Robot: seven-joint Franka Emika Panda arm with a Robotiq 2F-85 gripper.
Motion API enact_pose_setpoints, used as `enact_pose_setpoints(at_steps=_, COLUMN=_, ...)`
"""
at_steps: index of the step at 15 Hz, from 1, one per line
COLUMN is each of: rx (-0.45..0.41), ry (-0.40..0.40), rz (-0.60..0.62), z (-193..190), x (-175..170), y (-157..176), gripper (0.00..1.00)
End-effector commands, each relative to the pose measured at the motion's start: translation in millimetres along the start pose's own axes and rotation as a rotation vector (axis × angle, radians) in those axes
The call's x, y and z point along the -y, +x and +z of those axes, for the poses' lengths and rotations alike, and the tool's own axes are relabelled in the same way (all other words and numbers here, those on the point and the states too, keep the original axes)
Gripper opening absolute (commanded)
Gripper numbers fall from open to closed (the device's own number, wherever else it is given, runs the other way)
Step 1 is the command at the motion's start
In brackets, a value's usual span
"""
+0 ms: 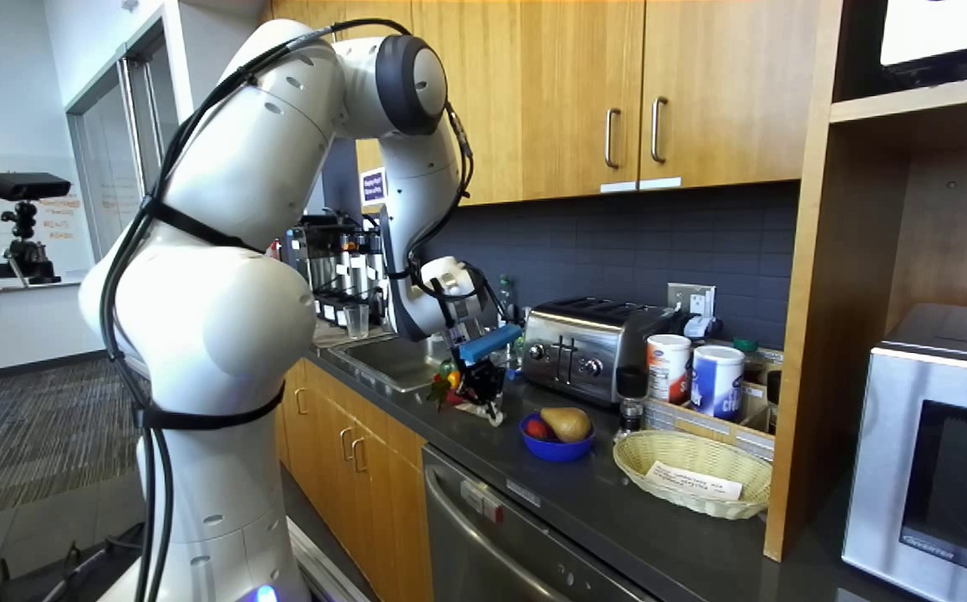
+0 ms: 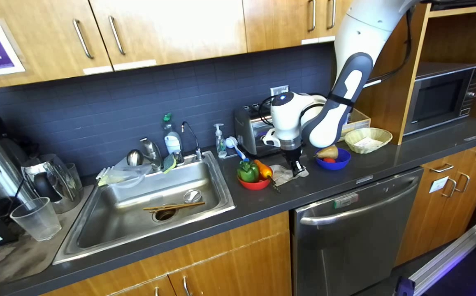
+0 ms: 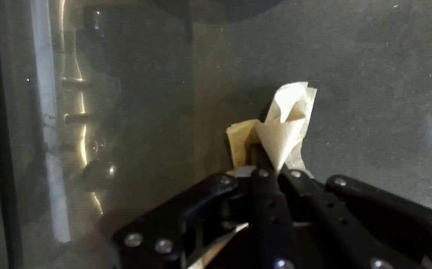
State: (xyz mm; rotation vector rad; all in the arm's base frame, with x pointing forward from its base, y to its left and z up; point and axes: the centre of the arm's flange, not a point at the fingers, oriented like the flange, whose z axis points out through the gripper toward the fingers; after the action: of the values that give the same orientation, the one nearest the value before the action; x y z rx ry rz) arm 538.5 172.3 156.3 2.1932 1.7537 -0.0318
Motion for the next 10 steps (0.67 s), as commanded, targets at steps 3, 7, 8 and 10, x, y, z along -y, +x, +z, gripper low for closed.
enact_pose_setpoints(at_steps=3, rx=-0.015, ry=0.045, rz=0.028, z=32.5, x=14.4, y=-2.7, gripper=0.28)
enact_pose_setpoints(at_steps=7, rx=-0.028, ry=0.038, rz=0.040, z=31.5, x=10.8, y=-5.7, gripper=0.47)
enact_pose_setpoints(at_steps=8, rx=-0.032, ry=0.032, rz=0.045, z=30.5, x=9.9, y=-7.3, gripper=0.53)
enact_pose_setpoints(at_steps=10, rx=-0.037, ry=0.023, rz=0.059, z=29.0, x=8.6, y=-9.9, gripper=0.63)
